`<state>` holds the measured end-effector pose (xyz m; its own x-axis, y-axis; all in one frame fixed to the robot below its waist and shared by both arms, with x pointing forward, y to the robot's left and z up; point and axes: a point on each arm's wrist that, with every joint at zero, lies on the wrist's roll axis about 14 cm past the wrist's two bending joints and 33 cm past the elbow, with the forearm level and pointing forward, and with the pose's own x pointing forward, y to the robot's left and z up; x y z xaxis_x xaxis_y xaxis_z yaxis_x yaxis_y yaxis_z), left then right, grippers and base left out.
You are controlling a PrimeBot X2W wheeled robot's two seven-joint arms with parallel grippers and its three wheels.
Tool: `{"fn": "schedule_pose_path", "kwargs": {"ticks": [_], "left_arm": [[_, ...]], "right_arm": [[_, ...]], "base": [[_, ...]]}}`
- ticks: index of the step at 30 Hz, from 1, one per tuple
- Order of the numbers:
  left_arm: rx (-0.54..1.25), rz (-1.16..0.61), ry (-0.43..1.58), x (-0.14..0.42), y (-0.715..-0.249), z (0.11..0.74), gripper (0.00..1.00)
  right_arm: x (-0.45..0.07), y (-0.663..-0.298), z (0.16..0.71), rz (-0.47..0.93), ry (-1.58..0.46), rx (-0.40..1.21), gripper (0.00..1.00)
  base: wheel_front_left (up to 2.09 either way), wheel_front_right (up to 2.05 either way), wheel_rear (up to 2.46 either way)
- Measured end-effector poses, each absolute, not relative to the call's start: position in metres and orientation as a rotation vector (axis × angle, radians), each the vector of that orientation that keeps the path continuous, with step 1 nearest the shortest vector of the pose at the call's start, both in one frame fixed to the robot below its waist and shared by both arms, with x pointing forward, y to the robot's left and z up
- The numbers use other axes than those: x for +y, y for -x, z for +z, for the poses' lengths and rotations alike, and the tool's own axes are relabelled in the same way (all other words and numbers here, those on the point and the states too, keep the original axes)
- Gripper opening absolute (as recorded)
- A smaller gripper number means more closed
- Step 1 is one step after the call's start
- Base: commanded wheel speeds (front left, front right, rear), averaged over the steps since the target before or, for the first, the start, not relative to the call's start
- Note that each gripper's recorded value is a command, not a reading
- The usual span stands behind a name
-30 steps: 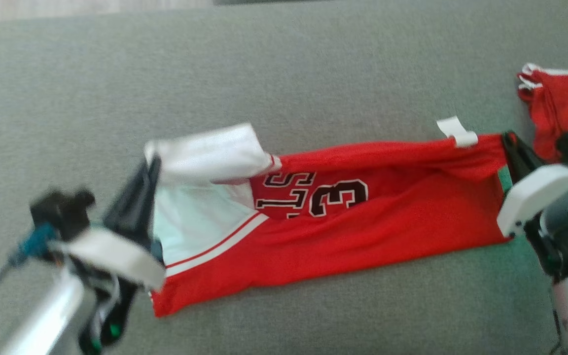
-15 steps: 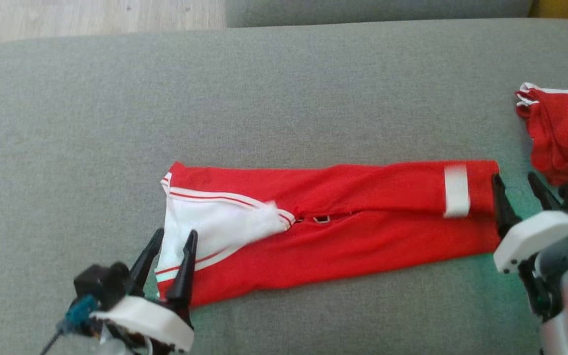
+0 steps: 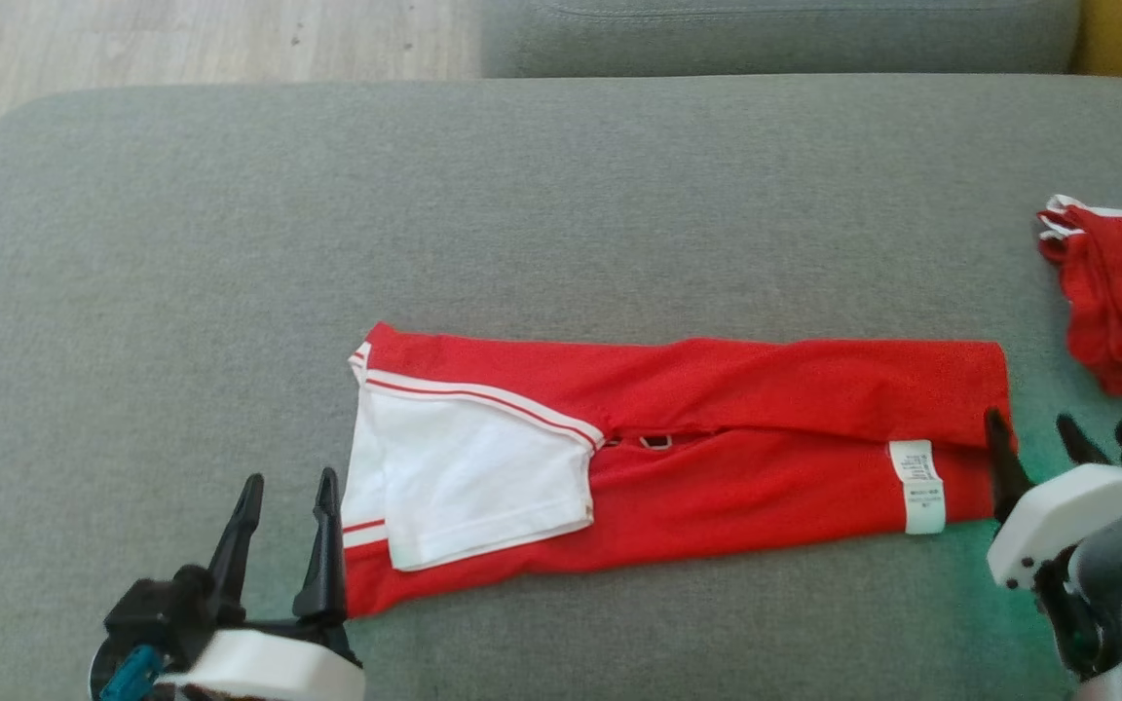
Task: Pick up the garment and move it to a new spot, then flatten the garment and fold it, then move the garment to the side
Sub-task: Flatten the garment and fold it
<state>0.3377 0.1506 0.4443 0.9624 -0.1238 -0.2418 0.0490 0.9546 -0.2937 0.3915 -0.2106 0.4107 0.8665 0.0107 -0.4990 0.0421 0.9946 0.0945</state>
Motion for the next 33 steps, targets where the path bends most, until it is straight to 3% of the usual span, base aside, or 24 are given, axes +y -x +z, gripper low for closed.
{"fn": "schedule_pose_path", "kwargs": {"ticks": [11,13,15,16,25,33], "left_arm": [[0.233,-0.026,0.278,0.164,-0.330,0.454,1.00],[0.226,-0.022,0.272,0.166,-0.329,0.456,1.00],[0.220,-0.017,0.271,0.167,-0.329,0.458,1.00],[0.217,-0.017,0.271,0.167,-0.328,0.459,1.00],[0.218,-0.057,0.269,0.156,-0.326,0.462,1.00],[0.210,-0.129,0.273,0.136,-0.331,0.469,1.00]], "right_arm": [[-0.209,-0.384,0.364,0.013,-0.024,0.837,1.00],[-0.203,-0.384,0.363,0.034,-0.037,0.864,0.48],[-0.196,-0.385,0.363,0.055,-0.061,0.875,0.24],[-0.193,-0.385,0.364,0.065,-0.066,0.875,0.00],[-0.205,-0.394,0.398,0.040,-0.059,0.729,0.00],[-0.291,-0.376,0.441,-0.163,-0.031,0.622,0.00]], "base": [[0.00,0.00,0.00],[0.00,0.00,0.00],[0.00,0.00,0.00],[0.00,0.00,0.00],[0.00,0.00,0.00],[0.00,0.00,0.00]]}}
